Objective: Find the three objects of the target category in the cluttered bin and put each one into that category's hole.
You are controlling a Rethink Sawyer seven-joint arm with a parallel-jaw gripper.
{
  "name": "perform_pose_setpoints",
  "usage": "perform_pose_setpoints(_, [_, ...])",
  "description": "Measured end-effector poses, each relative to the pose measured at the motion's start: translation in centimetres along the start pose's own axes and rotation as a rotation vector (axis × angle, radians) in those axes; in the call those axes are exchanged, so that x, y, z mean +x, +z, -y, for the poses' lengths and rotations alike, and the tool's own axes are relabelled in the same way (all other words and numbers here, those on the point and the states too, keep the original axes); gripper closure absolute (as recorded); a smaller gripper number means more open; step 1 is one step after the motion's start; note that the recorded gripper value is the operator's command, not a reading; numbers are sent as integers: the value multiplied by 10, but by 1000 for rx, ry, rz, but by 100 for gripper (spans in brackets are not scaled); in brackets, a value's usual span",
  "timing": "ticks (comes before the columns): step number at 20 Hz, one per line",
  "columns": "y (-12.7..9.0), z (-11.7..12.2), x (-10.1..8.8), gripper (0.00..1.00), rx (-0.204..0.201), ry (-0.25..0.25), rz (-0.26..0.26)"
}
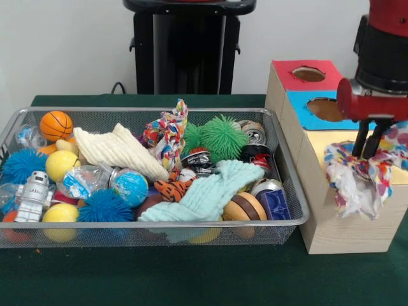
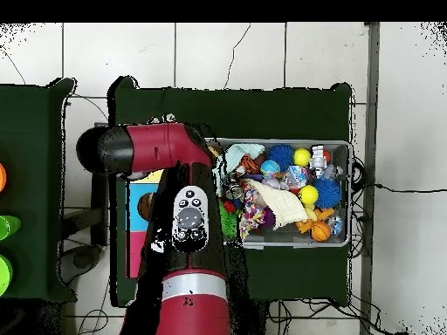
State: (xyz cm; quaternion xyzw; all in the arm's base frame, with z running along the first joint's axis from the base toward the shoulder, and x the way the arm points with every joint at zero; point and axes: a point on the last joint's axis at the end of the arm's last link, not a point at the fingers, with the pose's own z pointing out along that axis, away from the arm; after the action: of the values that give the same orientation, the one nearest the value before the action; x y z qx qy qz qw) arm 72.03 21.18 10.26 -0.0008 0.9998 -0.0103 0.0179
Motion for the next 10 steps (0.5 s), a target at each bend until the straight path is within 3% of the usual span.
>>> perform_pose_setpoints(3, [-31,2,-9,100,0,2,20])
perform_pose_setpoints(10, [-65,3,-20,100,-3,4,74])
